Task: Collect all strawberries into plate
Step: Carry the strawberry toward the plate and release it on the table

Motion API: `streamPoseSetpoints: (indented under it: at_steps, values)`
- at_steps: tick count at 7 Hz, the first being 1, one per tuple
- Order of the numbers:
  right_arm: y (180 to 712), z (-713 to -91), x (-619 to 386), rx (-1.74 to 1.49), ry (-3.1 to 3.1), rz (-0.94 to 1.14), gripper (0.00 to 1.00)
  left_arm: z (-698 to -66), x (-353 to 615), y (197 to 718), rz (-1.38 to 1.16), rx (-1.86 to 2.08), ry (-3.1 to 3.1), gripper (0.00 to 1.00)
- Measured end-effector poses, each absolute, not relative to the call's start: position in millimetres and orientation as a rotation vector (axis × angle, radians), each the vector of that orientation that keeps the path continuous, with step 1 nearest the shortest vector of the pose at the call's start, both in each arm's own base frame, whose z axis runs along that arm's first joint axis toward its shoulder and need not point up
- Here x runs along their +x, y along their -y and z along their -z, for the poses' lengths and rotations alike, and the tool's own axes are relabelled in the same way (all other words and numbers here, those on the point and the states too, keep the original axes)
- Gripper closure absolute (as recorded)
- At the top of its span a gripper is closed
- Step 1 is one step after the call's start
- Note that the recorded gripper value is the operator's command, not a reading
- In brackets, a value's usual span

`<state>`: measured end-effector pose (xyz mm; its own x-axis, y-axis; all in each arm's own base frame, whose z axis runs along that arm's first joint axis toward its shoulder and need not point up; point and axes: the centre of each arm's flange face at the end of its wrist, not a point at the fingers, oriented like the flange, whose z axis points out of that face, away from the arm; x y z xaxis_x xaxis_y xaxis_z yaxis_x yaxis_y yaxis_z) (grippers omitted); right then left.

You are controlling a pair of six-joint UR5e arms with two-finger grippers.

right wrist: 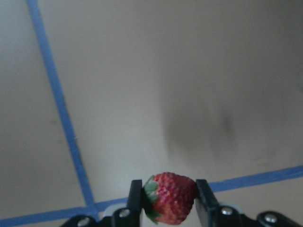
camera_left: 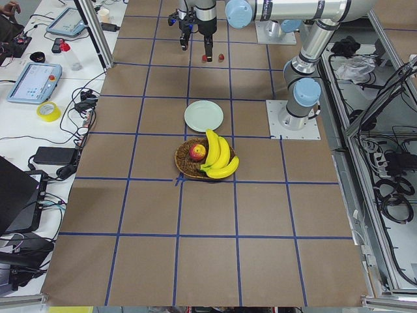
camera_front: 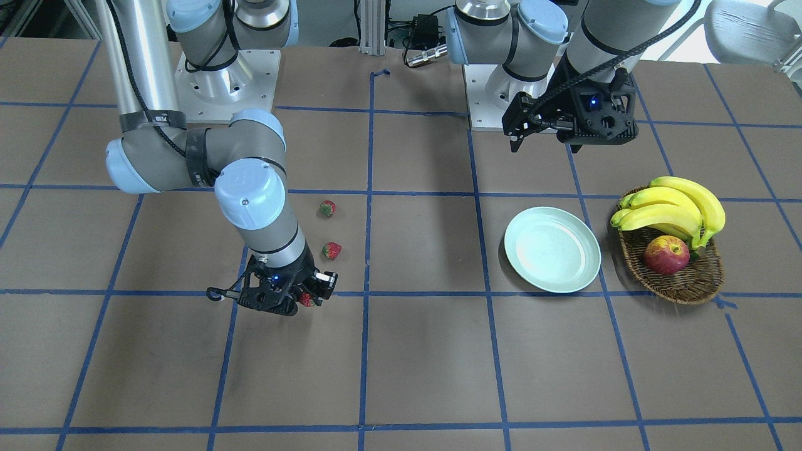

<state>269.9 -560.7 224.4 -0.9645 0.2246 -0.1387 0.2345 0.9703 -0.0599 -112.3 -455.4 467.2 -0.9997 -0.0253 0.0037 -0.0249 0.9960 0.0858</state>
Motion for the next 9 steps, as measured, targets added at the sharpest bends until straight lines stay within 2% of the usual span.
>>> streamPoseSetpoints:
  at_steps: [4, 6, 7, 9]
  values:
    - [495.9, -226.9, 403.5, 0.202, -2.963, 0.089, 0.65, -467.2, -110.9, 455.2, 0.135, 0.040, 3.146, 0.00]
    - [482.9, -196.9, 422.4, 0.159, -2.987, 0.021, 0.53, -466.9, -110.6, 455.9, 0.134, 0.040, 3.147, 0.00]
    - [481.2, -189.3, 424.2, 0.155, -2.991, 0.002, 0.01, -467.5, -110.5, 455.6, 0.130, 0.040, 3.148, 0.00]
    - [478.7, -185.2, 423.1, 0.155, -3.002, -0.014, 0.00, -468.5, -110.6, 454.6, 0.125, 0.039, 3.148, 0.00]
